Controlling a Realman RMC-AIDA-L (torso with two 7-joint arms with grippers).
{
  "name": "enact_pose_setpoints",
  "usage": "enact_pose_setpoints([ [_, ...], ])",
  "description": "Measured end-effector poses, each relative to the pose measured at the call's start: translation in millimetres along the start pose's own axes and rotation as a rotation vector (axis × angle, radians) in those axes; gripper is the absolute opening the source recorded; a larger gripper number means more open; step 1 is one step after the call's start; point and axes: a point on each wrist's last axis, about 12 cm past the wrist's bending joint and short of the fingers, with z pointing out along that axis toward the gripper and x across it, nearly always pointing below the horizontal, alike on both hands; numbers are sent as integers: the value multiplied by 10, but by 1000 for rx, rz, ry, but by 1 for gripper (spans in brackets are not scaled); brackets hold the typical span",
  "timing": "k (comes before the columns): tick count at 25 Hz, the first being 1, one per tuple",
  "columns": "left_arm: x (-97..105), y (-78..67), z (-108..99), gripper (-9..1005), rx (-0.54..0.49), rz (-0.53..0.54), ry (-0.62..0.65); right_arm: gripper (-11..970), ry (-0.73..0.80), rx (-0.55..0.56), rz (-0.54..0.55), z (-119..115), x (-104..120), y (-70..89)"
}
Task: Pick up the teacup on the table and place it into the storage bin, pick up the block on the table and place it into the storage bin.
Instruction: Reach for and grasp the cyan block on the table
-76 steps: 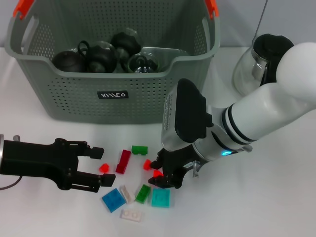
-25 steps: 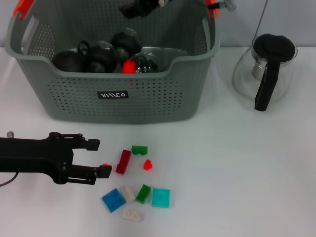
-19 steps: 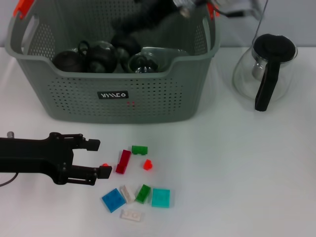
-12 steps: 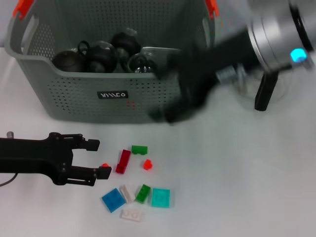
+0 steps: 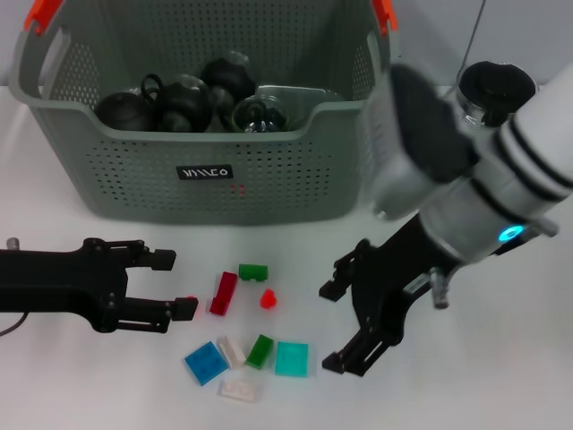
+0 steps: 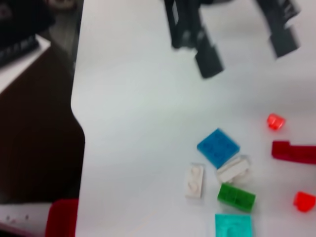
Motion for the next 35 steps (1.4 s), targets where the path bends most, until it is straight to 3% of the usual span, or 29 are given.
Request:
enact_pose_setpoints([
  [9, 22, 1, 14, 845, 2, -12, -7, 930, 95, 62, -81, 492, -123, 6],
  [17, 34, 11, 25, 845, -3, -17, -10, 929, 150, 101, -126, 784, -150, 32],
  [35, 75, 36, 8, 844, -17, -19, -31, 884, 156, 140, -134, 976, -182, 92],
])
